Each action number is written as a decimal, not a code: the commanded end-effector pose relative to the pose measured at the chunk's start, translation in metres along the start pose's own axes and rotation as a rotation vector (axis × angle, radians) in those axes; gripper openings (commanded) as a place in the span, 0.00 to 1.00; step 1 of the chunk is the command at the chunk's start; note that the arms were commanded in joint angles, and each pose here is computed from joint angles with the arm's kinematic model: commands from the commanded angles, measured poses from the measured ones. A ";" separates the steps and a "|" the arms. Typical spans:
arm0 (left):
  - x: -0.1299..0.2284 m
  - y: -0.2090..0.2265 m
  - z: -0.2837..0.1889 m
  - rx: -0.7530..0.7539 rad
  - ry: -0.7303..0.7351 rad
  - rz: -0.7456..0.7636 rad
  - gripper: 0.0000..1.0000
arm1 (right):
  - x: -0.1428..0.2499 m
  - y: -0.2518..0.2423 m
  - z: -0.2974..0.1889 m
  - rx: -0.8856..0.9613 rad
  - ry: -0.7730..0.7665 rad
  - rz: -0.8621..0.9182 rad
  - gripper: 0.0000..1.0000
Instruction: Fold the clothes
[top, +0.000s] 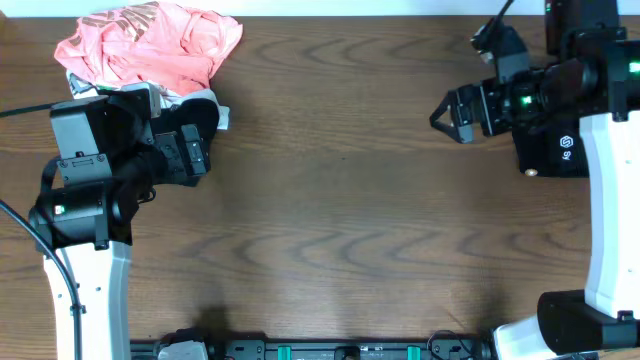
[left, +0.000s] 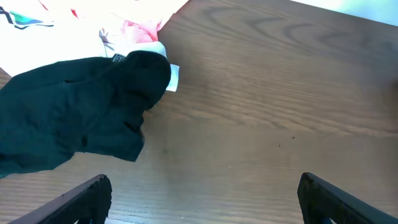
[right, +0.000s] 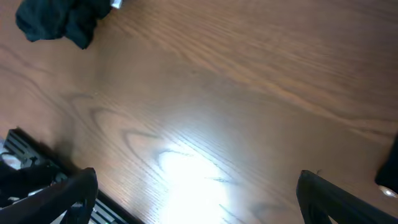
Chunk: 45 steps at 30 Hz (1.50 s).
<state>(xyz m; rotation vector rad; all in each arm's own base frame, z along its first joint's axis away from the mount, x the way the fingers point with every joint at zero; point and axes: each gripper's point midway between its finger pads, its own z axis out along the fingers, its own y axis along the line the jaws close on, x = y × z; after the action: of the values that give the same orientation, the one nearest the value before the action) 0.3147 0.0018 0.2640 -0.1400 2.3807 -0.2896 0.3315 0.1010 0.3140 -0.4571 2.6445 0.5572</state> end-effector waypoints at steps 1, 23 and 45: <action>-0.002 0.001 -0.002 -0.010 -0.005 0.006 0.96 | 0.000 0.014 -0.005 -0.008 -0.016 -0.014 0.99; -0.002 0.001 -0.002 -0.010 -0.005 0.006 0.96 | 0.001 0.008 -0.009 0.065 -0.017 -0.064 0.99; -0.002 0.001 -0.002 -0.010 -0.005 0.006 0.96 | 0.053 0.006 -0.074 0.296 -0.753 -0.284 0.99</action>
<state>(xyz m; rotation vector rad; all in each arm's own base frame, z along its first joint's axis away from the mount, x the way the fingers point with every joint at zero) 0.3142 0.0018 0.2633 -0.1411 2.3844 -0.2898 0.2614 0.0638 0.3917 -0.4177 1.8470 0.1904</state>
